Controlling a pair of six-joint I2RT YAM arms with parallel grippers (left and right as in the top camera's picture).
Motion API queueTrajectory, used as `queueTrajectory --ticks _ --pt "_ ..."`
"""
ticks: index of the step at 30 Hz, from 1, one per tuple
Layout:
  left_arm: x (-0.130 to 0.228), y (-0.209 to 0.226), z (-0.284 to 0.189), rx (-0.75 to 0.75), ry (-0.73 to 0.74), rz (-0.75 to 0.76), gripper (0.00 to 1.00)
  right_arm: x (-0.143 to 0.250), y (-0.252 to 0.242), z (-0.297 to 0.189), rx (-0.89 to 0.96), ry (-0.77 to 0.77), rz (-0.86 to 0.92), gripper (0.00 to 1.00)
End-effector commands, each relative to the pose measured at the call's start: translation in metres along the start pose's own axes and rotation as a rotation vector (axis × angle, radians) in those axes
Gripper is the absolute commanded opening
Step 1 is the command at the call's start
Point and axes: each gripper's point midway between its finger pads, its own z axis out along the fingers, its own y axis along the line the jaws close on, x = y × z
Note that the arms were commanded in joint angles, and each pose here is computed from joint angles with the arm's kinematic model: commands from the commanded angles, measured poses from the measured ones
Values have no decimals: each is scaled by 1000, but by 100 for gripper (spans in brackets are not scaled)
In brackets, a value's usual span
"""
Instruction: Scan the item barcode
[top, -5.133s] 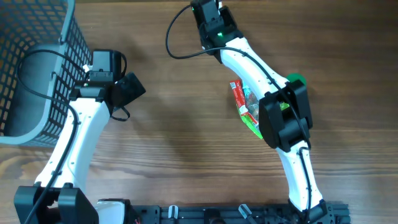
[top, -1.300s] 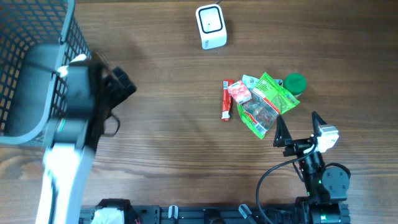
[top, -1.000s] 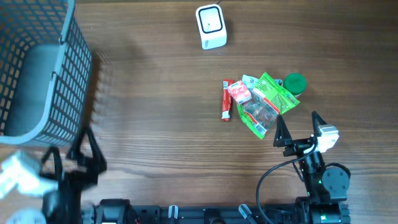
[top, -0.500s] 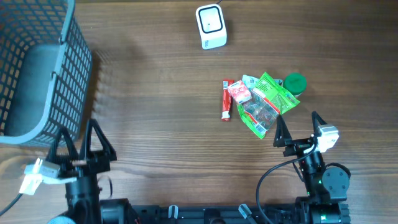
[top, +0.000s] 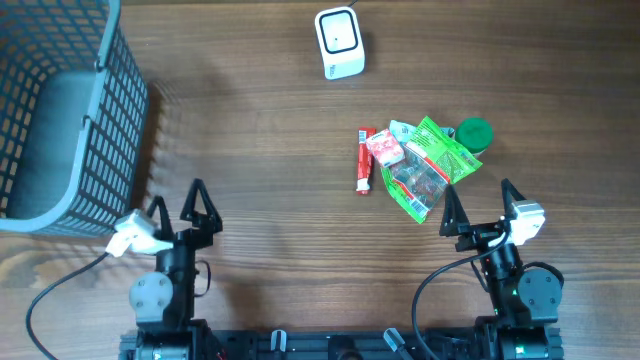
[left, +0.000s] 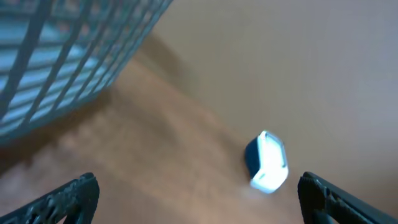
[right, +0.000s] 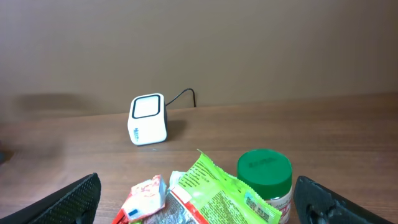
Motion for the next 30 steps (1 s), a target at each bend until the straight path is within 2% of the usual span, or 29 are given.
queueTrajectory --ticks 1,2,3,5,30 --pt "5 -3 0 21 19 216 100 -2 2 0 -12 -9 -19 100" --pt "6 -4 0 28 22 297 100 -2 2 0 -12 -9 -20 100" --pt "10 -7 0 57 35 460 100 -2 2 0 -12 -9 -19 100" --pt "10 -8 0 61 34 543 100 -2 2 0 -12 -9 -20 100" --pt "10 -8 0 61 34 548 100 -2 2 0 -12 -9 -20 100"
